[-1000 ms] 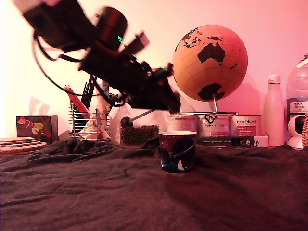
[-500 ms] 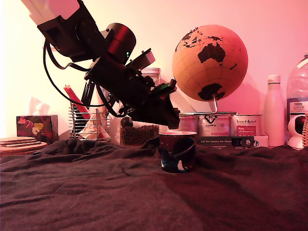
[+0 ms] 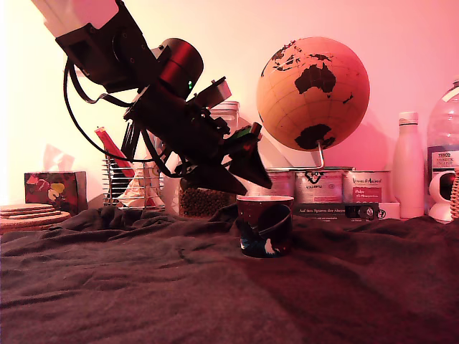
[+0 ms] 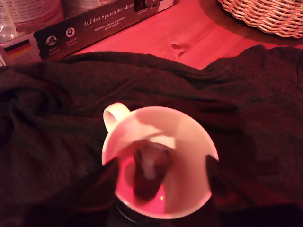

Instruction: Pick up the coffee capsules on the table and drop them inside the coffee cup

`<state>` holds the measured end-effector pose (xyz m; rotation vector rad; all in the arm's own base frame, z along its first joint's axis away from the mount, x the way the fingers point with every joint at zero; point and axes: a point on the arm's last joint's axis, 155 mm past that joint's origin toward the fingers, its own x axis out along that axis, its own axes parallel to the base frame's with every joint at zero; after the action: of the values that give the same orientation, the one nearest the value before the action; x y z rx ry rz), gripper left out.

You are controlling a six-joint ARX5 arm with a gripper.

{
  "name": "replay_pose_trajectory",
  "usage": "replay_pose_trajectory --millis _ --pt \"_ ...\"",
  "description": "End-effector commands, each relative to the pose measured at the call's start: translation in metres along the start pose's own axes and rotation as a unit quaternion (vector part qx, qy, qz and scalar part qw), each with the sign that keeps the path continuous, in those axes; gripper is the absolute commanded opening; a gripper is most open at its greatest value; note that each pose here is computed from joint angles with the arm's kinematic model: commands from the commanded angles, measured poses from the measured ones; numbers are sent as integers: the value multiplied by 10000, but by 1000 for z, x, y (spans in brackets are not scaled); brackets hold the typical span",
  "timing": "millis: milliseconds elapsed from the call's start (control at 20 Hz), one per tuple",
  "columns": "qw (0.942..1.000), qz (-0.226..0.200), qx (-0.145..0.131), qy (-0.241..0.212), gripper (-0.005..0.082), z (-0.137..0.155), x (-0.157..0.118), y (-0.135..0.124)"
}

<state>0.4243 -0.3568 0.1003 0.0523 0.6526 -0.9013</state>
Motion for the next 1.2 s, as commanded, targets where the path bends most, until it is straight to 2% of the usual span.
replay_pose_trajectory --millis 0,100,150,200,400,650,800,850,1150 --pt "9999 -96 64 -46 352 4 5 -5" --pt "9996 -239 101 -133 98 14 3 -11" --pt "9993 -284 123 -196 -2 20 2 -13" --pt "9991 -299 150 -263 -19 27 0 -14" --pt "9981 -280 264 -472 -19 47 -14 -21" --pt "9965 -114 566 -606 -19 69 -45 -28" --pt "9968 2 636 -481 -19 69 -59 -28" --pt "9966 18 717 -401 -19 66 -62 -28" --pt "9965 191 793 168 -19 43 -78 -26"
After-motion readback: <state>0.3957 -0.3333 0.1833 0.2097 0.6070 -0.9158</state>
